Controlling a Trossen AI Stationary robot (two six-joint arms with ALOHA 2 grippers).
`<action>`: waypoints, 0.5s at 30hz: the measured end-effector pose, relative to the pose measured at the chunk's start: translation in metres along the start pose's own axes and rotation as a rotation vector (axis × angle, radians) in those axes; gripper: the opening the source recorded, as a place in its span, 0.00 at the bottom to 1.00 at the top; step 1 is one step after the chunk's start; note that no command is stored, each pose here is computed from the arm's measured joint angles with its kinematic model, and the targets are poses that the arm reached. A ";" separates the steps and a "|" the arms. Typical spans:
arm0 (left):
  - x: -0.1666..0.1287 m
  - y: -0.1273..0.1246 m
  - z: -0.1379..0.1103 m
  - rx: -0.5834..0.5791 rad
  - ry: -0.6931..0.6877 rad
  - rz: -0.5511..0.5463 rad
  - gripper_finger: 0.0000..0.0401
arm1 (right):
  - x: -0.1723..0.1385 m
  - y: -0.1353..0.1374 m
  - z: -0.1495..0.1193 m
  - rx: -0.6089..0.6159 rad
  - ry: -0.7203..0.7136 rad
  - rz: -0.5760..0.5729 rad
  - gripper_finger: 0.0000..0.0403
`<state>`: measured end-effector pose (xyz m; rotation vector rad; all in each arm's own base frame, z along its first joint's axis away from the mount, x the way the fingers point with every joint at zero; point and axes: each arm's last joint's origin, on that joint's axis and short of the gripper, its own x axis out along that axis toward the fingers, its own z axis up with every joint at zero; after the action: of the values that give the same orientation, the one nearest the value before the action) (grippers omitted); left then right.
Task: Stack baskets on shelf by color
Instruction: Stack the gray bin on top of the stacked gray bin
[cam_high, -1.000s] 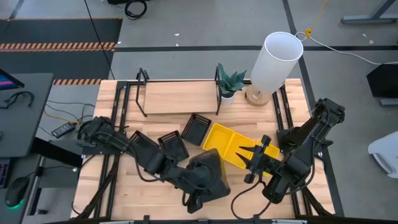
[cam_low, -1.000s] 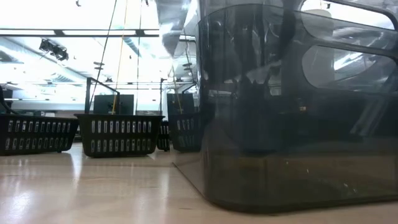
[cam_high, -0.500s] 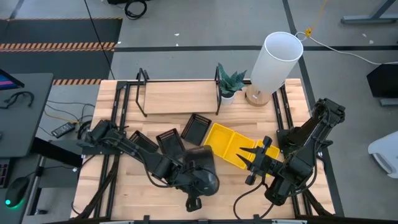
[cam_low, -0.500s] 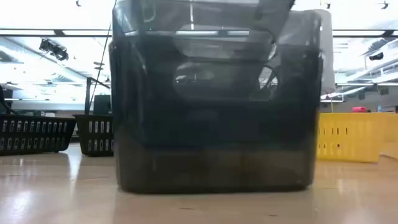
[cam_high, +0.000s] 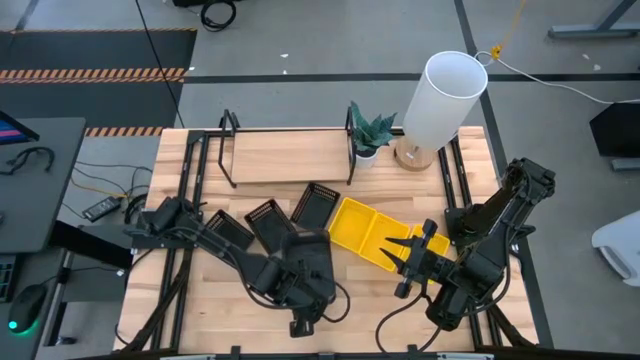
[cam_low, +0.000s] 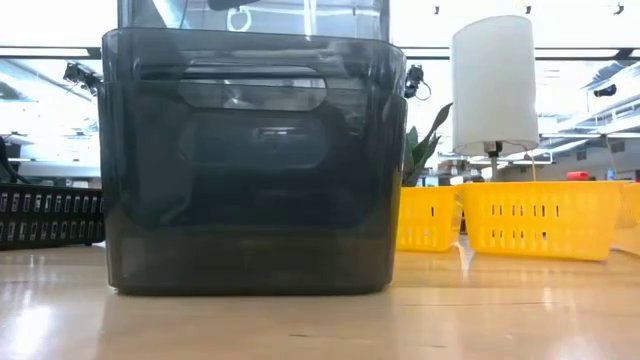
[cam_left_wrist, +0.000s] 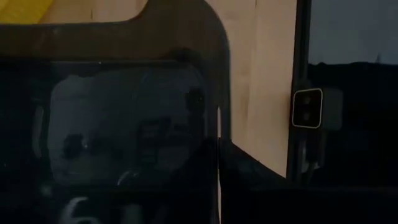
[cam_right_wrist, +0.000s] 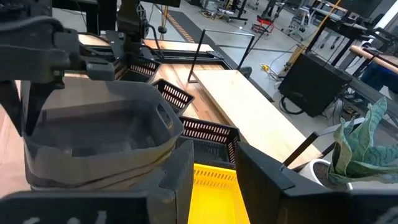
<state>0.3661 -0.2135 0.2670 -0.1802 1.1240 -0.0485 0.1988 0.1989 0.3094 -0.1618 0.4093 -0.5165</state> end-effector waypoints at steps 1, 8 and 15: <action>0.001 -0.001 -0.001 0.005 0.002 0.000 0.10 | 0.000 0.000 0.000 0.000 0.000 0.000 0.30; 0.001 -0.005 0.000 0.007 -0.020 -0.021 0.36 | 0.000 0.000 0.000 0.001 0.003 0.002 0.30; 0.000 -0.009 0.004 0.010 -0.066 -0.053 0.56 | 0.000 0.000 0.000 0.003 0.002 0.003 0.30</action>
<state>0.3703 -0.2216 0.2700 -0.2010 1.0532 -0.0952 0.1990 0.1991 0.3094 -0.1582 0.4109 -0.5144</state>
